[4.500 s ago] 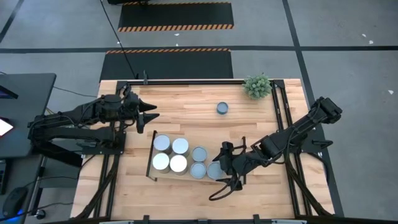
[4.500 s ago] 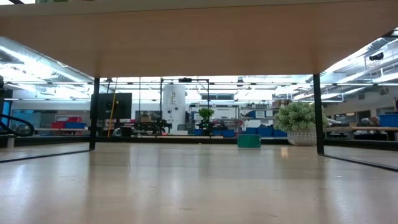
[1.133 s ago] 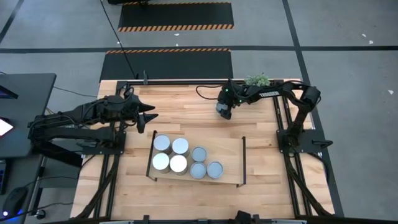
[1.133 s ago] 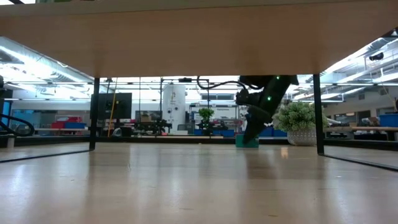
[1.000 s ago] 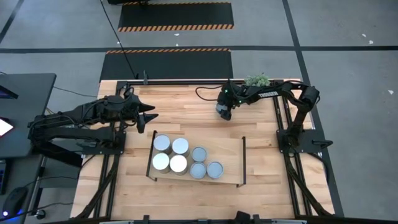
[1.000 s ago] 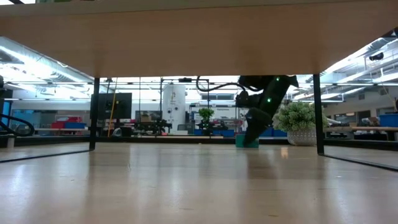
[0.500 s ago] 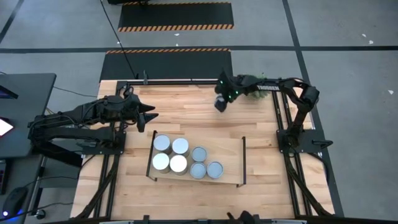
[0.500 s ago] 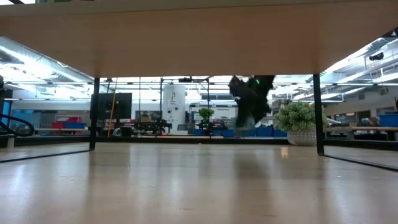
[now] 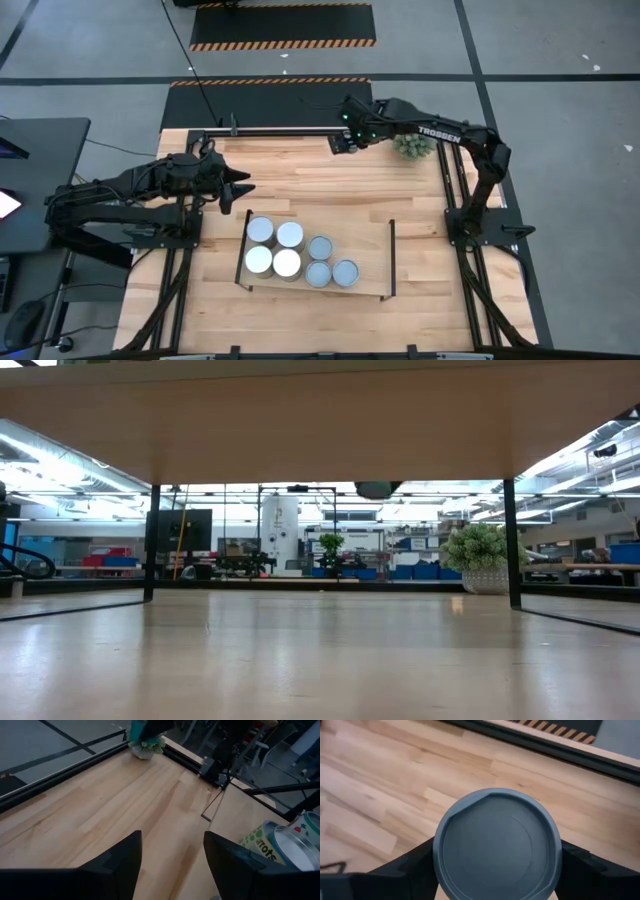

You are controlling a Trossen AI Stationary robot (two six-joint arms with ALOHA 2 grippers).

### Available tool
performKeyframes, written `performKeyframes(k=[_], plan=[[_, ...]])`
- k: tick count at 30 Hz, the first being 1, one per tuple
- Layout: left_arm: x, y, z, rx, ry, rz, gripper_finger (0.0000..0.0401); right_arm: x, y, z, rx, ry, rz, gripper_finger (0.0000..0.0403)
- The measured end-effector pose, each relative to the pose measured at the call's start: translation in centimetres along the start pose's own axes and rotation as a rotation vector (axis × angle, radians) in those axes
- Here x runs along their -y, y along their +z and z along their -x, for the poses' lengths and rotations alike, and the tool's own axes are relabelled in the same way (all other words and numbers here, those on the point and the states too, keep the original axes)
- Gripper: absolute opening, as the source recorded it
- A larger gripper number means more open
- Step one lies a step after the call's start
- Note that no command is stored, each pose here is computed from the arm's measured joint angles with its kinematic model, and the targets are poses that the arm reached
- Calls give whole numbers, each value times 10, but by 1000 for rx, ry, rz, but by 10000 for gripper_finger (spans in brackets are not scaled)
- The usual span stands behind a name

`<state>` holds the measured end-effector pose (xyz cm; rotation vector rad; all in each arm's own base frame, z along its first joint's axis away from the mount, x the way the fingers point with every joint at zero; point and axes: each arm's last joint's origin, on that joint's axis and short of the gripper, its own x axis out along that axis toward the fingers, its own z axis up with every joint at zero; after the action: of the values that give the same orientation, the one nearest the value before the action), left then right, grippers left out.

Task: Pick and place cans onto a shelf
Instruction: Put the blue canned on the shelf

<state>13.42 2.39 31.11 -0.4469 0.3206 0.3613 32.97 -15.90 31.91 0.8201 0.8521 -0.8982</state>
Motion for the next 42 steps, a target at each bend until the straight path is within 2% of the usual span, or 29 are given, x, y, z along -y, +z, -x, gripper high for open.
performKeyframes(k=[3, 7, 12, 23, 34, 38, 42], plan=[[0, 0, 0, -8, -16, 7, 220, -8, -9, 7, 23, -51, -46, 307], [2, -1, 0, -32, -64, 21, 220, -18, -18, 10, 58, -62, -69, 307], [2, -1, 0, -42, -83, 34, 220, -33, -32, 14, 24, -1, -57, 307], [2, -1, 0, -36, -76, -19, 220, -73, -96, 43, -53, 108, 60, 307], [2, -1, 0, -35, -74, -19, 220, -72, -167, 100, -160, 95, 226, 307], [2, -1, 0, -35, -74, -19, 220, -74, -192, 111, -182, 76, 227, 307], [2, -1, 0, -35, -74, -19, 220, -76, -211, 120, -141, 70, 167, 307]])
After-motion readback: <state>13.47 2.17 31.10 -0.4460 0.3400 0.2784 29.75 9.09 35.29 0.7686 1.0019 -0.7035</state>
